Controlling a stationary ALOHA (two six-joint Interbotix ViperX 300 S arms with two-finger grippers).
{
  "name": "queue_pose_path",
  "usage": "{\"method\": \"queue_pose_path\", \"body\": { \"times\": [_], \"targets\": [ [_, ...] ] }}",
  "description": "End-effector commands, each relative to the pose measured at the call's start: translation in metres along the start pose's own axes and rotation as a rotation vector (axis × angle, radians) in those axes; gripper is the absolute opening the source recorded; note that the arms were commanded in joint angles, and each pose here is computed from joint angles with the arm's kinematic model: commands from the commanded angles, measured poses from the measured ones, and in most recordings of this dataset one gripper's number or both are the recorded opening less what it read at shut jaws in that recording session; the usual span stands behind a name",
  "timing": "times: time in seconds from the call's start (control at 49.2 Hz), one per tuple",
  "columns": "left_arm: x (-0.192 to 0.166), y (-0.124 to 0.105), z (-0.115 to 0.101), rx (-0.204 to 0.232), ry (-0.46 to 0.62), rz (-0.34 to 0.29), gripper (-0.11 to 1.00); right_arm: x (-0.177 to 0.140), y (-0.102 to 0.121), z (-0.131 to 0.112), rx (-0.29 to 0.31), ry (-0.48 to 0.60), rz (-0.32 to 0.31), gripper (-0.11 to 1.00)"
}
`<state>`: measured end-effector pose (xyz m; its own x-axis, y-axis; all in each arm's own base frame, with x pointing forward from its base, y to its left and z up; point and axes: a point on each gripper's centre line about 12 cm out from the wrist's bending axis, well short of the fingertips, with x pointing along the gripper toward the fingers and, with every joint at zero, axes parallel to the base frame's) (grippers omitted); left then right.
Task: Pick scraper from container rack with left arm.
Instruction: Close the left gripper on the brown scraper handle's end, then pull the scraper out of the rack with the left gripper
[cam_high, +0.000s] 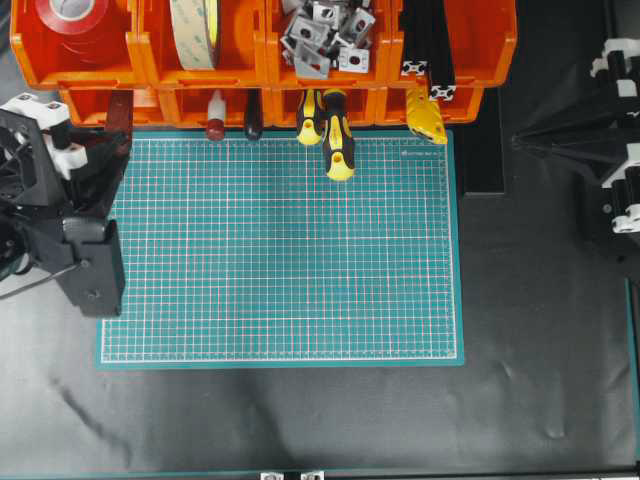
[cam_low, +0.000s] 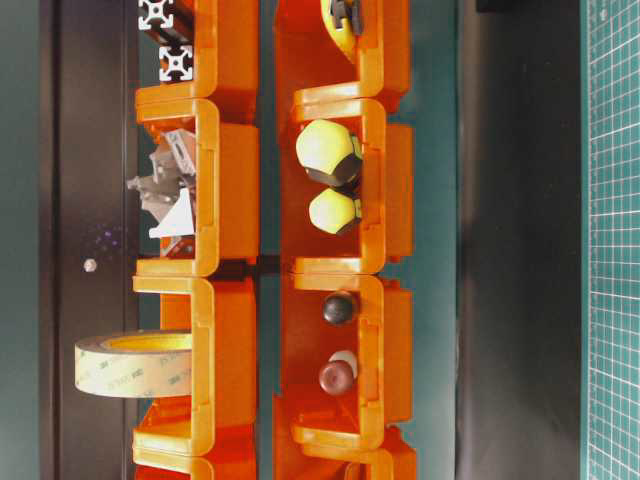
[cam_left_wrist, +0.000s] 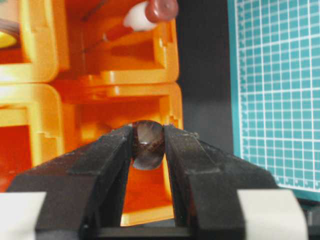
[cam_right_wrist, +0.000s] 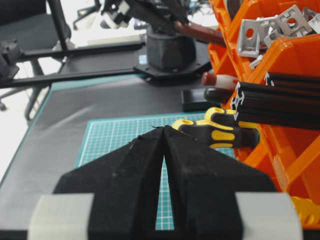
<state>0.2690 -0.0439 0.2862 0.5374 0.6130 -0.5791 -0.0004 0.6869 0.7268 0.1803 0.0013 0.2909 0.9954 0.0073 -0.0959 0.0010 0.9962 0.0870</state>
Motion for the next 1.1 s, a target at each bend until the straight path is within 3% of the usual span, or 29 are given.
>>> {"method": "queue_pose_path", "body": {
  "times": [0.0,0.366,0.711,0.935,1.077],
  "targets": [
    [-0.016,0.013,0.009,-0.042,-0.046,-0.001,0.22,0.0,0.0,0.012,0.002,-0.033,-0.002,0.01],
    [-0.061,0.036,0.029,-0.097,-0.112,-0.007,0.2,-0.001,0.0,0.014,0.002,-0.04,-0.001,0.01],
    [-0.109,0.052,0.051,-0.09,-0.138,-0.019,0.2,-0.001,0.0,0.015,0.002,-0.045,-0.002,0.01],
    [-0.134,0.037,0.072,-0.06,-0.197,-0.056,0.2,-0.001,0.0,0.014,0.002,-0.045,-0.003,0.01],
    [-0.141,0.022,0.101,-0.026,-0.337,-0.113,0.2,-0.002,0.0,0.015,0.002,-0.049,-0.002,0.01]
  ]
}}
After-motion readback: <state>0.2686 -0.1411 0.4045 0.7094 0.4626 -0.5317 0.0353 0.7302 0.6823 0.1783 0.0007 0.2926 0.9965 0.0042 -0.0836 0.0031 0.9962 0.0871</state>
